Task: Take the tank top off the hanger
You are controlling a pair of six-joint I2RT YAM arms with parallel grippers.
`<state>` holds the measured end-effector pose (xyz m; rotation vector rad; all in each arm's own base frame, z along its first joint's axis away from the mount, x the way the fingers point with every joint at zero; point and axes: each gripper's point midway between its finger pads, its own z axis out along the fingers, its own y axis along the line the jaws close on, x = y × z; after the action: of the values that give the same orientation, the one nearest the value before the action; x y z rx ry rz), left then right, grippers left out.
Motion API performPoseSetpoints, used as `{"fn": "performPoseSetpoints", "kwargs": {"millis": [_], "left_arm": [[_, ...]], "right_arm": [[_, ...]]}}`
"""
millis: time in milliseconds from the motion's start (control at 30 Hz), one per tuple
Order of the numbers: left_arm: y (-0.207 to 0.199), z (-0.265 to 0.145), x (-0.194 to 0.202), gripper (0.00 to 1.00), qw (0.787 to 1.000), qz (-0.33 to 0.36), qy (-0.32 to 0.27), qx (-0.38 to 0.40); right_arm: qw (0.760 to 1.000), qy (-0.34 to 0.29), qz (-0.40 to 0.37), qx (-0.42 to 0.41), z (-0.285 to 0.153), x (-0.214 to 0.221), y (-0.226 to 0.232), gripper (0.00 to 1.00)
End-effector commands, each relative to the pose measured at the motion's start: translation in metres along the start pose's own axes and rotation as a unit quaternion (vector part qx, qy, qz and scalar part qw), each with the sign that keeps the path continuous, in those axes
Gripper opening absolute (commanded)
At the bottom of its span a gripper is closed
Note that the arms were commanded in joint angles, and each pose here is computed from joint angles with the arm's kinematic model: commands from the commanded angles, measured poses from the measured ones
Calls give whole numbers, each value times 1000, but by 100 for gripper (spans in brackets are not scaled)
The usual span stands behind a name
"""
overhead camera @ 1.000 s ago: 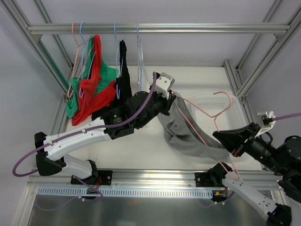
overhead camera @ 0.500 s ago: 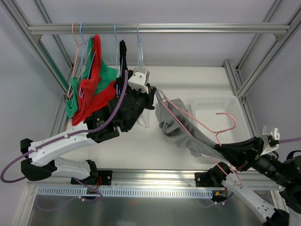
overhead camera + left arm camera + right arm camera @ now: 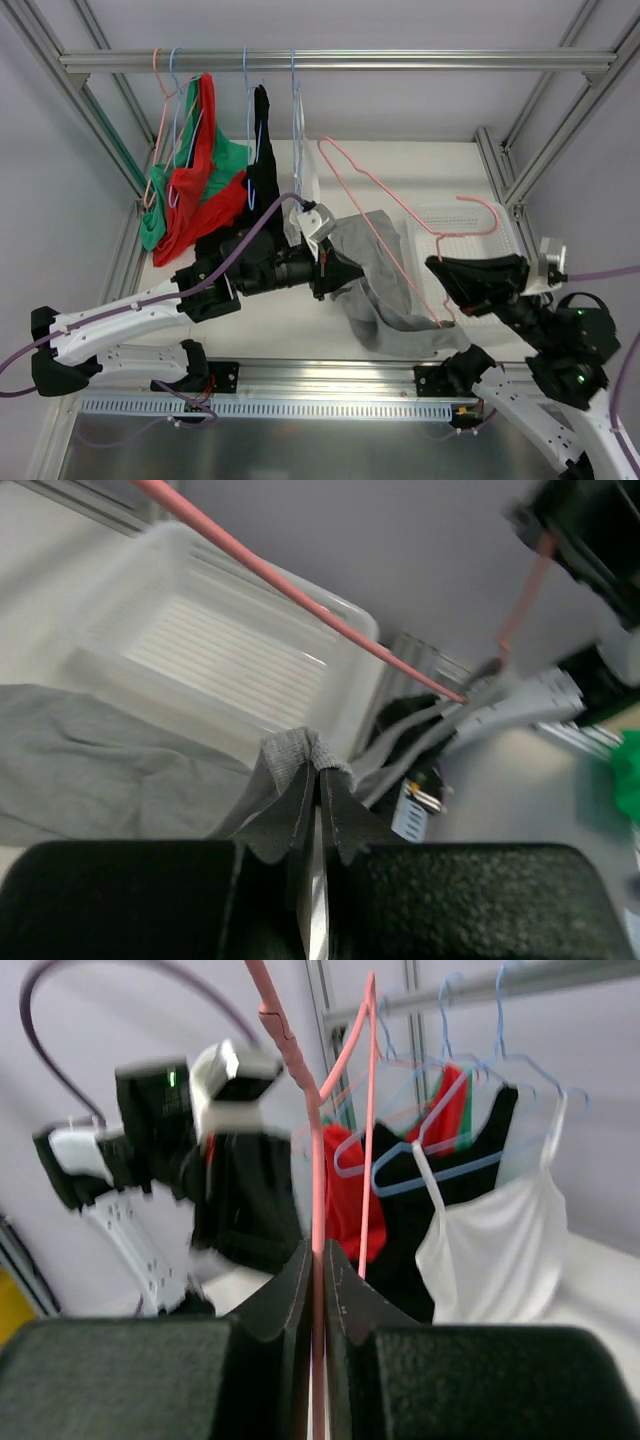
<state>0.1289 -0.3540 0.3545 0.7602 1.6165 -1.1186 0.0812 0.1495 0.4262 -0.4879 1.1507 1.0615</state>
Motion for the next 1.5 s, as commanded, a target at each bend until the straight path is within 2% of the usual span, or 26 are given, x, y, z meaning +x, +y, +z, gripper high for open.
{"fn": "performPoseSetpoints", "kwargs": {"millis": [0, 100, 133, 200, 233, 267, 333, 367, 433, 533, 667, 867, 900, 1033, 1133, 1467], "left_arm": [[-67, -17, 19, 0, 979, -19, 10, 204], [-72, -19, 50, 0, 970, -28, 48, 237], [-64, -16, 57, 0, 974, -35, 55, 215], [-36, -14, 67, 0, 988, -55, 58, 131], [4, -12, 76, 0, 996, -64, 60, 19], [24, -17, 81, 0, 995, -72, 57, -40], [58, -39, 83, 0, 987, -78, 43, -135], [63, -47, 91, 0, 985, -78, 45, -144], [60, -61, 86, 0, 988, -76, 29, -132], [51, -72, 94, 0, 992, -68, 34, -96], [39, -80, 107, 0, 995, -66, 49, -53], [31, -88, 110, 0, 996, -72, 48, -26], [29, -88, 111, 0, 996, -72, 51, -22], [29, -88, 113, 0, 996, -73, 53, -21], [29, -86, 113, 0, 996, -72, 55, -23], [29, -83, 112, 0, 995, -74, 59, -24]], "right_arm": [[976, -207, -13, -65, 39, -81, 14, 0], [962, -263, -9, -68, 56, -97, 6, 0], [960, -273, -12, -55, 69, -101, -3, 0], [967, -256, -12, -13, 82, -102, -19, 0], [979, -197, -10, 50, 93, -94, -39, 0], [984, -160, -14, 77, 96, -88, -47, 0], [985, -42, 0, 167, 88, -57, -74, 0], [983, -4, 3, 183, 87, -40, -81, 0], [970, 53, 17, 237, 71, -11, -98, 0], [949, 96, 17, 301, 56, 17, -121, 0], [933, 150, -10, 326, 83, 29, -142, 0], [919, 155, -49, 358, 138, 14, -169, 0], [923, 136, -57, 356, 149, -4, -169, 0], [915, 144, -88, 367, 191, -3, -185, 0], [917, 134, -95, 364, 210, -12, -188, 0], [909, 147, -86, 382, 247, 12, -225, 0]]}}
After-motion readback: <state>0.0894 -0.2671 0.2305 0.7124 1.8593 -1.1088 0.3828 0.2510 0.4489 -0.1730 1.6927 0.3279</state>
